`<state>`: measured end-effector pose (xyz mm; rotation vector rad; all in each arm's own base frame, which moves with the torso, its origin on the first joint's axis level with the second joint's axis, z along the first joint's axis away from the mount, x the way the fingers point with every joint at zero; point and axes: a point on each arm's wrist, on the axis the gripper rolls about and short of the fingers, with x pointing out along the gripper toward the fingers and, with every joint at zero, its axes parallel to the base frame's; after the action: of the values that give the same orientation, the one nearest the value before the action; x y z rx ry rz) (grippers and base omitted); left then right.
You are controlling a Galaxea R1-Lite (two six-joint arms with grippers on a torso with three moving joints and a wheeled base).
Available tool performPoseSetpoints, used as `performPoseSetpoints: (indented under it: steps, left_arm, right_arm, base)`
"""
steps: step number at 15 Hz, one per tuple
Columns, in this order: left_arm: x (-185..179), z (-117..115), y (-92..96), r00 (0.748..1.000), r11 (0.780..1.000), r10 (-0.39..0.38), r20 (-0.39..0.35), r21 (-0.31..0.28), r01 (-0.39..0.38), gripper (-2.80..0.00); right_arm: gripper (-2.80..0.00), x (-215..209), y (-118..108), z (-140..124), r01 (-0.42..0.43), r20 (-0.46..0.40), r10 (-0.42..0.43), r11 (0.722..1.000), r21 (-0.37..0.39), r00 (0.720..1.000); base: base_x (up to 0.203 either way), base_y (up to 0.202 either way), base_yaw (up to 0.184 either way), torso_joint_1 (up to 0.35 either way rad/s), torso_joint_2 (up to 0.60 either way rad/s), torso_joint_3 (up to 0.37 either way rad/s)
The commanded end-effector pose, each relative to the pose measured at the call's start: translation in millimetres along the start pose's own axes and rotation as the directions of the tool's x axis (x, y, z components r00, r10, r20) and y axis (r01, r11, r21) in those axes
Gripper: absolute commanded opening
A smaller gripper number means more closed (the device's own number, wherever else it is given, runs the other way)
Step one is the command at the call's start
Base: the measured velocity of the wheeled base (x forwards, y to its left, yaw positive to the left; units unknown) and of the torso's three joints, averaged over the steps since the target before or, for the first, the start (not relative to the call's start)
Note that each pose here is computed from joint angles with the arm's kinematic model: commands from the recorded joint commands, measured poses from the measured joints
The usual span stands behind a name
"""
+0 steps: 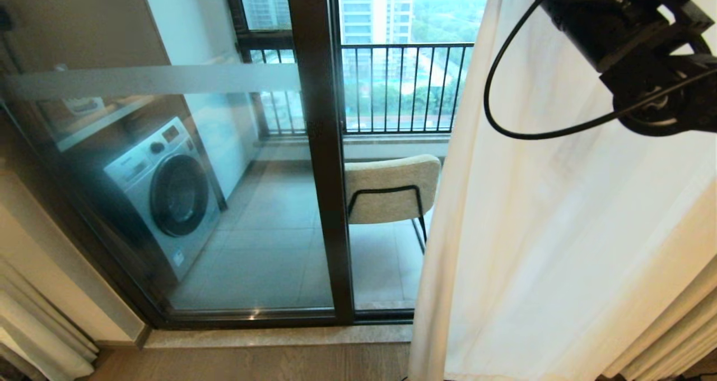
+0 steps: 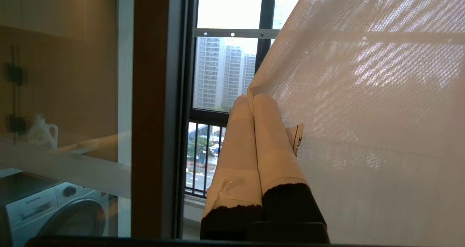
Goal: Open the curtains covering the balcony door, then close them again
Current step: Close the inner curtains on both sides
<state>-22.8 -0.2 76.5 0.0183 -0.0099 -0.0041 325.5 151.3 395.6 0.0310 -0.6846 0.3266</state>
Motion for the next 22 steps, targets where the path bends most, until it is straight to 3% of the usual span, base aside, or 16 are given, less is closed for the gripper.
performPoseSetpoints:
  steps: [1, 22]
  left_arm:
    - [0.0, 0.0, 0.0, 1.000, 1.000, 0.000, 0.001, 0.000, 0.000, -2.80]
    - [0.0, -0.3, 0.0, 1.000, 1.000, 0.000, -0.002, 0.003, 0.000, -2.80]
  right_arm:
    - [-2.80, 0.0, 0.1, 0.7, 0.000, 0.006, 0.000, 1.000, 0.000, 1.000]
    - [-2.80, -3.9, -1.3, 6.2, 0.002, 0.007, -0.002, 1.000, -0.003, 1.000]
  base:
    - [0.000, 0.185, 0.000, 0.000, 0.00, 0.004]
    - [0.000, 0.186, -0.001, 0.003, 0.00, 0.002]
